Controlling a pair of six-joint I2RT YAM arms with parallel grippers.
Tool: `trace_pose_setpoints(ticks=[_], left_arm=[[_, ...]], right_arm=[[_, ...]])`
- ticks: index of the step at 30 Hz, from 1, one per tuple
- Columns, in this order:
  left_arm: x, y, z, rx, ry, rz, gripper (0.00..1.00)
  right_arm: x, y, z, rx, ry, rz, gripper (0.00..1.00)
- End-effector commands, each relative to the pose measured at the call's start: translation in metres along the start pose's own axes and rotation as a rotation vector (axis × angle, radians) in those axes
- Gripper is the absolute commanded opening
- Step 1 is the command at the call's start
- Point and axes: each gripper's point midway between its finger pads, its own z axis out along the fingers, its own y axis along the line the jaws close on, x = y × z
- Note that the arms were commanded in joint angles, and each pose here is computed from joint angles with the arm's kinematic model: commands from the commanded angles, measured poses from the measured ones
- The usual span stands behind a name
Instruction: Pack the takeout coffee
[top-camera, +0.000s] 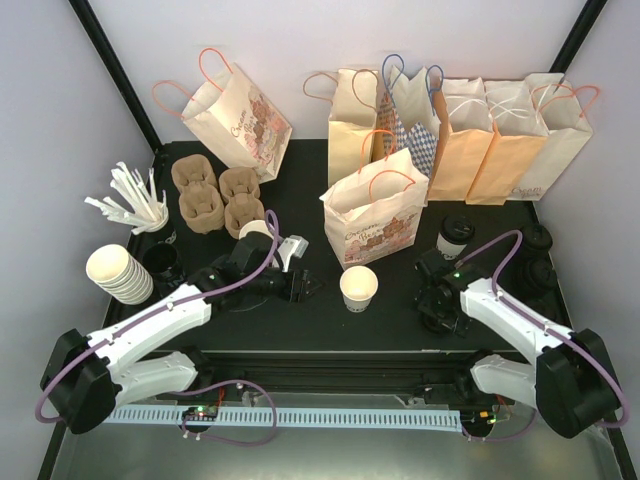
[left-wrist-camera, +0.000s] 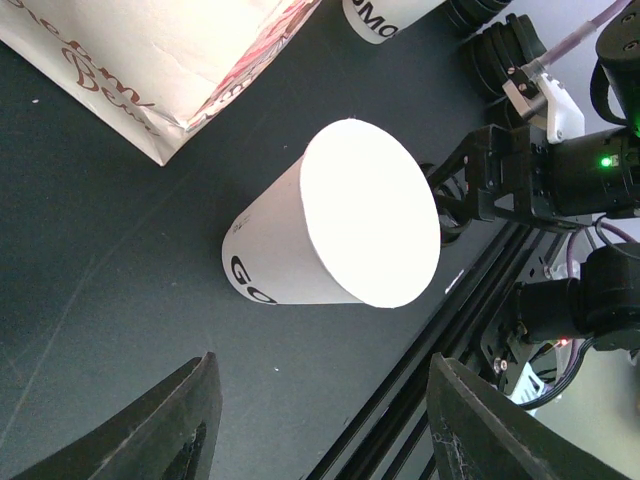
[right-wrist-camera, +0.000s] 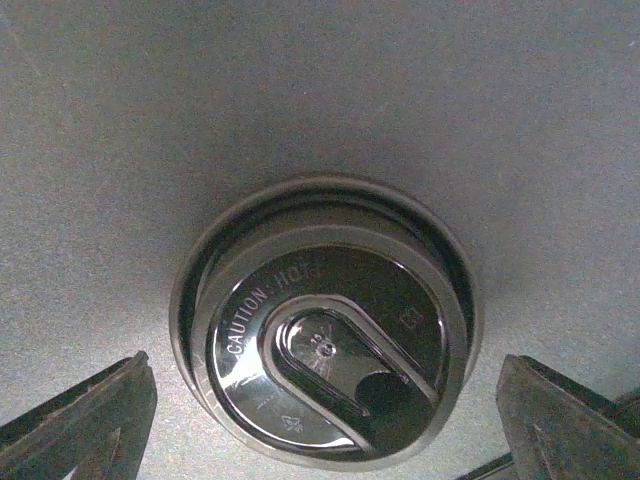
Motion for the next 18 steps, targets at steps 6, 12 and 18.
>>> trace_pose_setpoints(ticks=[6,12,18], left_arm=[[-0.007,-0.002,-0.003,-0.005,-0.021,0.013,0.60],[-0.006,0.000,-0.002,-0.009,-0.017,0.012,0.59],[-0.007,0.000,-0.002,-0.009,-0.017,0.017,0.60]], right_arm=[[-0.007,0.003,0.010,-0.032,0.015,-0.011,0.91],[-0.008,0.003,0.015,-0.050,0.027,0.001,0.89],[-0.005,0.001,0.022,-0.049,0.044,0.002,0.88]])
